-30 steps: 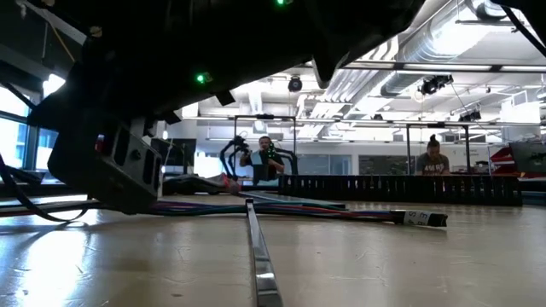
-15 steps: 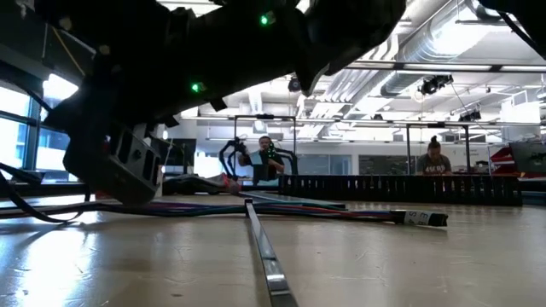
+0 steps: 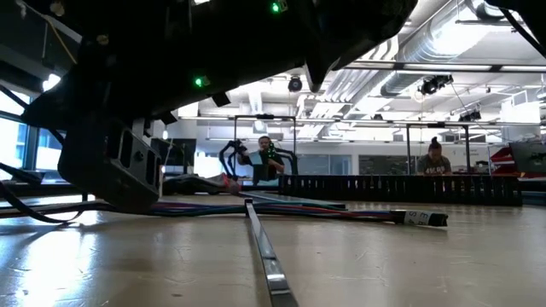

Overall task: Ziptie cables
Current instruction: Wrap the black zip tie on the cables

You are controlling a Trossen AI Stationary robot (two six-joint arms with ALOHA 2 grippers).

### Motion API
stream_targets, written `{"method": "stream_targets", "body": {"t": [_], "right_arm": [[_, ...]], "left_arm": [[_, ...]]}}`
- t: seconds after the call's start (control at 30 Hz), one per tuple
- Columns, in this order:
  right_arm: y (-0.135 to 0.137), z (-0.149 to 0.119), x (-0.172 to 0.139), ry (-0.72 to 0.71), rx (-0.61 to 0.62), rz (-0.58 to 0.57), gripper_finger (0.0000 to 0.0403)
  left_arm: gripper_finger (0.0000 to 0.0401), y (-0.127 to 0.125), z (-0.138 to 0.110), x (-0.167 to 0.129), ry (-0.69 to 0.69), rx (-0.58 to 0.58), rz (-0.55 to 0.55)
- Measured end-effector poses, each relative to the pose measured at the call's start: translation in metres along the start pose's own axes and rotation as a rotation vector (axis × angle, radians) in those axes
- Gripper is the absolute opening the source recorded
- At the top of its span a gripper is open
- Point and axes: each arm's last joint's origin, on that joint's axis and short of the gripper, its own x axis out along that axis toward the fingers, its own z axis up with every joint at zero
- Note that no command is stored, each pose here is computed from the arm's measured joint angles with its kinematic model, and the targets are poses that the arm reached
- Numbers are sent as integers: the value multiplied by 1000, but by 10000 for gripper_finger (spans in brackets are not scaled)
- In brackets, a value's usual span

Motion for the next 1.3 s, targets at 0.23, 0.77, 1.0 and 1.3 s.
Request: {"method": "stream_targets", "body": {"t": [0.23,0.77,1.0,1.3], "right_arm": [[1,1,0,-6,-20,7,0],[5,7,-4,-19,-74,13,0],[4,2,-2,6,-79,17,0],[5,2,-2,2,-73,22,0]], "left_arm": [[0,-3,6,-2,42,42,-32],[0,-3,6,-2,49,58,-35],[0,-3,6,-2,51,58,-36],[0,-3,7,3,60,53,-30]]}}
